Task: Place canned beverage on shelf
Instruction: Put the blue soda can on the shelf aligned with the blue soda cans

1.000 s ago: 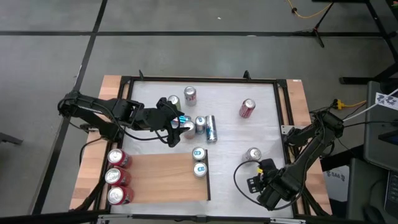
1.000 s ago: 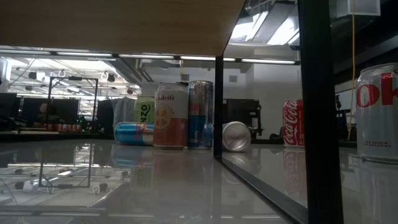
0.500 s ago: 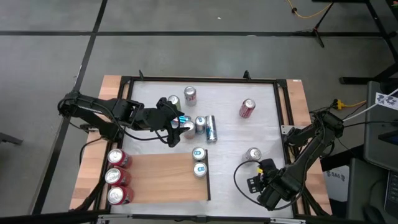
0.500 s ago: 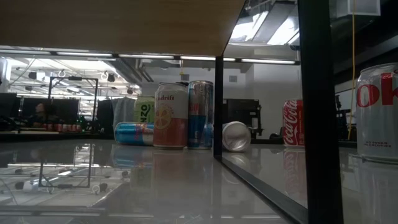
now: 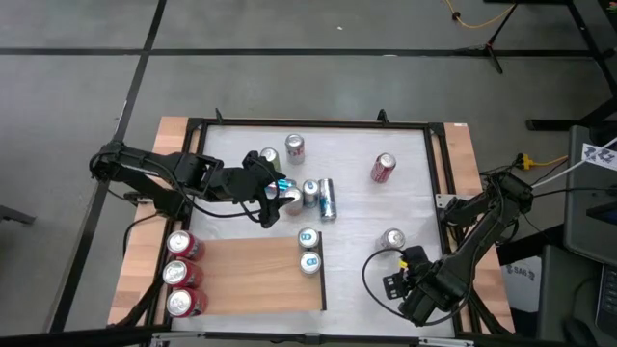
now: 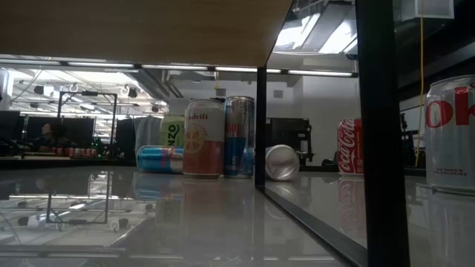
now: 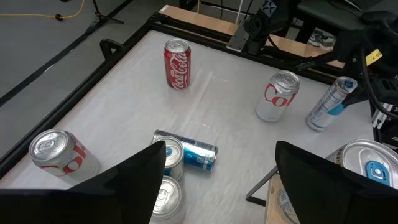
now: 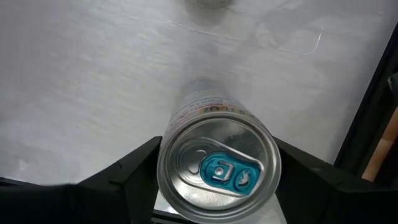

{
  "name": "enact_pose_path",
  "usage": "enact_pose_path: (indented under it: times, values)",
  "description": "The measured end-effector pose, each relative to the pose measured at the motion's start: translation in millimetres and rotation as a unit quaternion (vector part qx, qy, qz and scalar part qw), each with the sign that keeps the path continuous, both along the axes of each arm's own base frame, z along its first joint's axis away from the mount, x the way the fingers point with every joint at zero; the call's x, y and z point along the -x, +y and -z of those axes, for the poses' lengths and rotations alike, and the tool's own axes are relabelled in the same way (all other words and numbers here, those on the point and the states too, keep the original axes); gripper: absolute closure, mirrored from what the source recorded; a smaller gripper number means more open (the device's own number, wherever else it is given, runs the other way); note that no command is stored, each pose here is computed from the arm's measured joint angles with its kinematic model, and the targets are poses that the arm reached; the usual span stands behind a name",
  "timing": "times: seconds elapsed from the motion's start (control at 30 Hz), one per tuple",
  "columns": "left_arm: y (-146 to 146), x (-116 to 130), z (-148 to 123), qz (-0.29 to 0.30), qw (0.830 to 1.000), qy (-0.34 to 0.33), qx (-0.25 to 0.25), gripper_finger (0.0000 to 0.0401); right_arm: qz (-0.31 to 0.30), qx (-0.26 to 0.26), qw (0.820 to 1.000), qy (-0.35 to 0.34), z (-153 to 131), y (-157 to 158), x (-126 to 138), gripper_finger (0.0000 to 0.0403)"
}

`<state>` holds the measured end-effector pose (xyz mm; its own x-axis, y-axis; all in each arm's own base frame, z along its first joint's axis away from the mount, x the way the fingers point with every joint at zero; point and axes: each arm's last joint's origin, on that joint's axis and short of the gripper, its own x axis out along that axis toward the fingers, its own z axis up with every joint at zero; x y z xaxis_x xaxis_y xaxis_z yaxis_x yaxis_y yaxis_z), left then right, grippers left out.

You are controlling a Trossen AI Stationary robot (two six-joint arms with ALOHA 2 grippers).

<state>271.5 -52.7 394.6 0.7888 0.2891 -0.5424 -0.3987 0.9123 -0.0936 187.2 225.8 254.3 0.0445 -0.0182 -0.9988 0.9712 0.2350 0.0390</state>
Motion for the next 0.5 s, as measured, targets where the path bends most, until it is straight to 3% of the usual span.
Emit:
enact_pose_path:
  times: [0.5]
  values:
    - [0.1, 0.0, -0.1, 0.000, 1.000, 0.000, 0.000, 0.0106, -0.013, -0.004, 1.000, 0.006, 0.0, 0.3, 0.3, 0.0143]
